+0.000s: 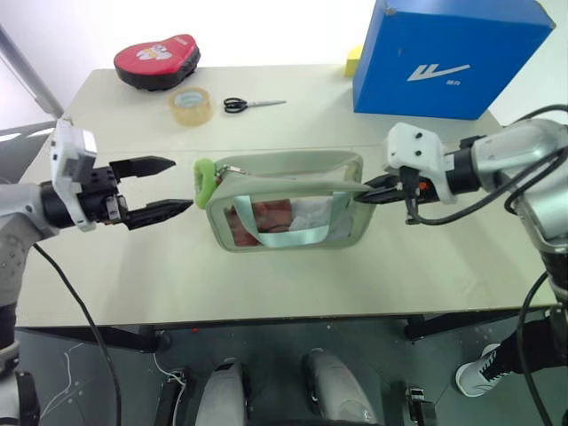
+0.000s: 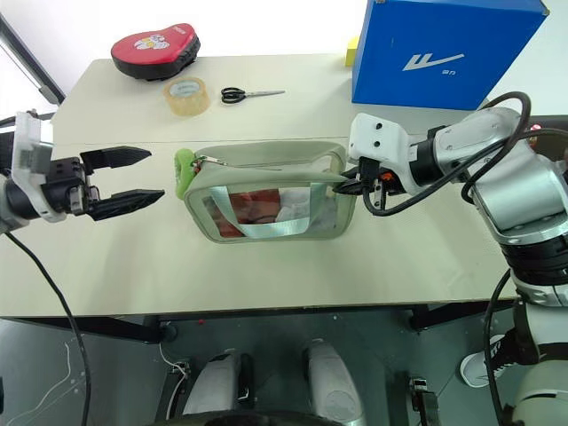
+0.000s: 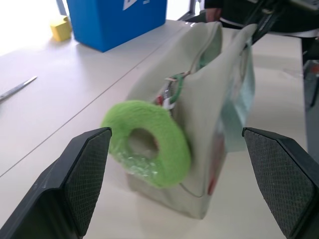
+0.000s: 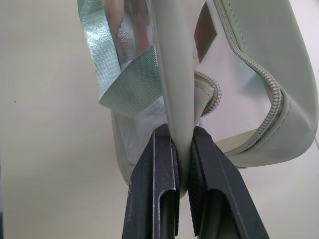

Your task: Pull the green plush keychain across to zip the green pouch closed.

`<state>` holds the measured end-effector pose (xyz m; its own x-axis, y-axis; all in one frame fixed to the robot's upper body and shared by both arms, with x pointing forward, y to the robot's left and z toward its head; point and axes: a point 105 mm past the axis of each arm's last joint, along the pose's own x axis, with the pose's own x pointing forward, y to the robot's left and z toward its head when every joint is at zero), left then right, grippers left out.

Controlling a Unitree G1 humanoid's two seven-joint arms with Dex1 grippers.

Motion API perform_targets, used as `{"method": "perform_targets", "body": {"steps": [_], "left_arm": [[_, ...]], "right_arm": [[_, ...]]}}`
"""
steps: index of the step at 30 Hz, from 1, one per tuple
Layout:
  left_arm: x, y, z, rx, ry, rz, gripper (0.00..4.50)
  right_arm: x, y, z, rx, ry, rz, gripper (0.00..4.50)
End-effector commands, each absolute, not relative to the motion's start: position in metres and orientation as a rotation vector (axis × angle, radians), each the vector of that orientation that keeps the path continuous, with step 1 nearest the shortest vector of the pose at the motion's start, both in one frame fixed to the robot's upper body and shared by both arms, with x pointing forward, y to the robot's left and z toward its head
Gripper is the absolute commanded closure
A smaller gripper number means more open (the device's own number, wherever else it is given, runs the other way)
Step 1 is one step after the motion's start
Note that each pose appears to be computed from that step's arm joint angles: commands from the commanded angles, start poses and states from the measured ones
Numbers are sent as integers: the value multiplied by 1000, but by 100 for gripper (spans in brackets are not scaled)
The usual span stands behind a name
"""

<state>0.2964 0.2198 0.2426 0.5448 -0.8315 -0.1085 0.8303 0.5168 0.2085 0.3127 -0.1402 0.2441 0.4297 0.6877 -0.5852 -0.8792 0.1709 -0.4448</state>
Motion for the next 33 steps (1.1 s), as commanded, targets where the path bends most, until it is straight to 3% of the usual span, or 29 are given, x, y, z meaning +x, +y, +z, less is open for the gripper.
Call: {"method": "perform_targets", "body": {"steps": [1, 9, 12, 19, 28, 33], "left_arm": [[310, 227, 242, 256, -15, -953, 0], [344, 220, 225, 139, 9, -928, 0], [354, 216, 219, 118, 41, -913, 89], [351, 209, 223, 98, 32, -959, 444], [323, 200, 283, 128, -78, -1062, 444], [325, 168, 292, 144, -36, -1141, 444]], "right_arm": [[313, -140, 256, -852, 207, 1114, 446], [315, -140, 256, -869, 190, 1105, 446], [314, -140, 257, -867, 187, 1105, 450], [319, -144, 258, -854, 199, 1061, 450], [323, -141, 251, -836, 216, 1057, 450], [325, -137, 247, -829, 219, 1064, 450]]}}
